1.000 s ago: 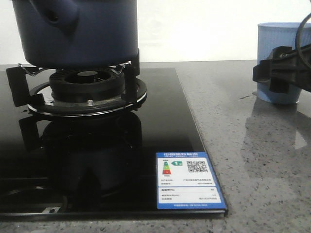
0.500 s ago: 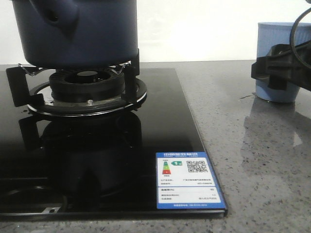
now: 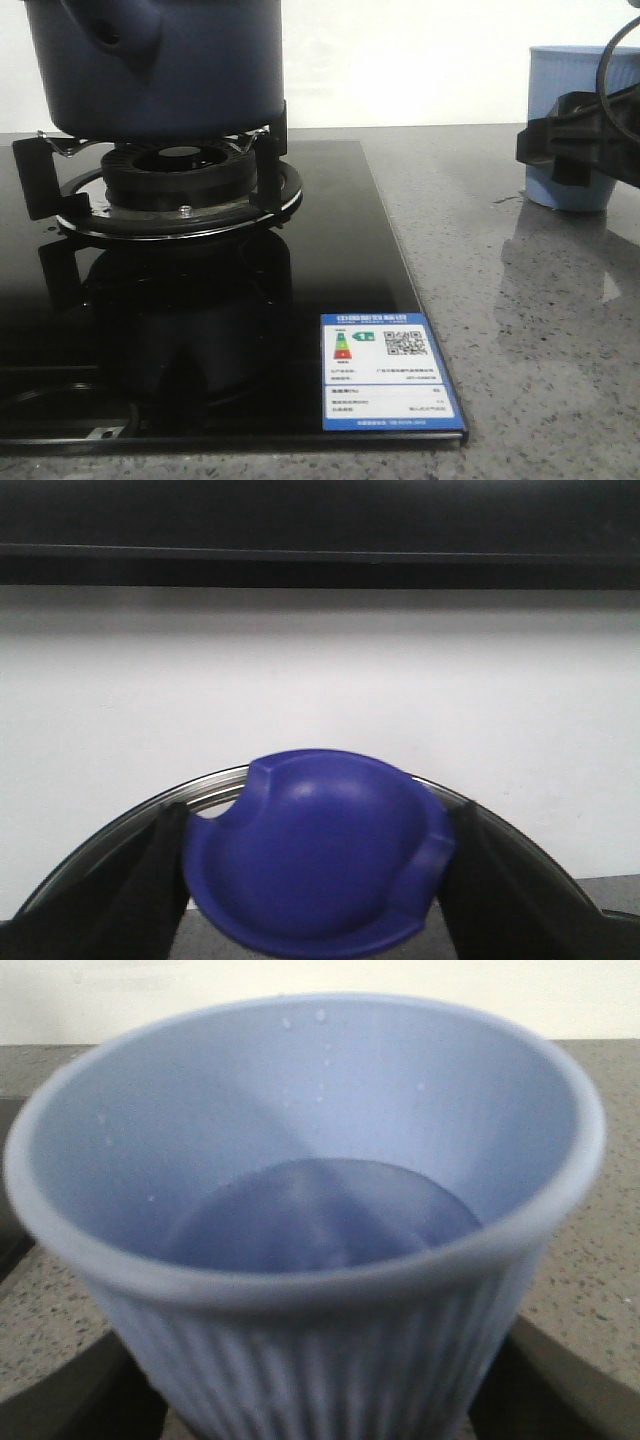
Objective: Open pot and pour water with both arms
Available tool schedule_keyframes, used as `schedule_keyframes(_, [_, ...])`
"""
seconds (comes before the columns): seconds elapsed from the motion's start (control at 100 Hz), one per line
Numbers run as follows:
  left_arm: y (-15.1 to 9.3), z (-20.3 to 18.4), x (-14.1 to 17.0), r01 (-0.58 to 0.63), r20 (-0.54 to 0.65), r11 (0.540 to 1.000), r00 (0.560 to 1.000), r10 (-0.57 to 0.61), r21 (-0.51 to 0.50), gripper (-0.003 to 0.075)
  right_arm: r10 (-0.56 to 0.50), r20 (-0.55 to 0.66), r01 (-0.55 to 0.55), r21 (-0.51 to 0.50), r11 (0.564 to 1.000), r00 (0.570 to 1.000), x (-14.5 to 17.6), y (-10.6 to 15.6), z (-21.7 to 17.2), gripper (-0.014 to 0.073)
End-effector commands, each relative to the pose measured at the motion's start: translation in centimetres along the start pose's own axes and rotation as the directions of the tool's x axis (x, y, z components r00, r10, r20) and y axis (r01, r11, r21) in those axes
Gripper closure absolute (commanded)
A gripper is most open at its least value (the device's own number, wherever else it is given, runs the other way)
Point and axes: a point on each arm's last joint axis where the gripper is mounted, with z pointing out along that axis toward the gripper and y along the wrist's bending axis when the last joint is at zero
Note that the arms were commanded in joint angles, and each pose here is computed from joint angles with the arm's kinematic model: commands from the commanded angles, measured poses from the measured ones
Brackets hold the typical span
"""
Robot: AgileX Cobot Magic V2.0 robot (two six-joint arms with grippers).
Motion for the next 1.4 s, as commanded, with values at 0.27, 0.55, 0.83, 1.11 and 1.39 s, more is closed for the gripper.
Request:
schedule_keyframes(0.27, [0.2,-0.9,-2.9,0.012,0.168,1.0,0.986,-0.008,-0.021,0.0362,-0.03,0.227,0.041,-0.045,0.998,0.973,-4.3,0.6,-1.2,0.0319])
schedule_keyframes(0.55, [0.2,-0.9,-2.9,0.012,0.168,1.0,0.986,-0.008,-0.021,0.0362,-0.113,0.21,0.138,-0.113,0.984,0.971,-9.2,1.7,-1.2,0.0319])
schedule_keyframes(0.83, [0.2,-0.9,-2.9,0.012,0.168,1.0,0.986,-0.008,-0.021,0.0362,-0.211,0.195,0.248,-0.192,0.95,0.958,-15.0,4.5,-1.1,0.0319])
schedule_keyframes(1.11, [0.2,-0.9,-2.9,0.012,0.168,1.0,0.986,-0.008,-0.021,0.0362,-0.333,0.21,0.383,-0.277,0.881,0.919,-19.4,8.8,-1.1,0.0319])
schedule_keyframes(1.39, [0.2,-0.9,-2.9,0.012,0.168,1.0,0.986,-0.008,-0.021,0.0362,-0.514,0.191,0.548,-0.288,0.785,0.836,-21.5,12.0,-0.2,0.0319])
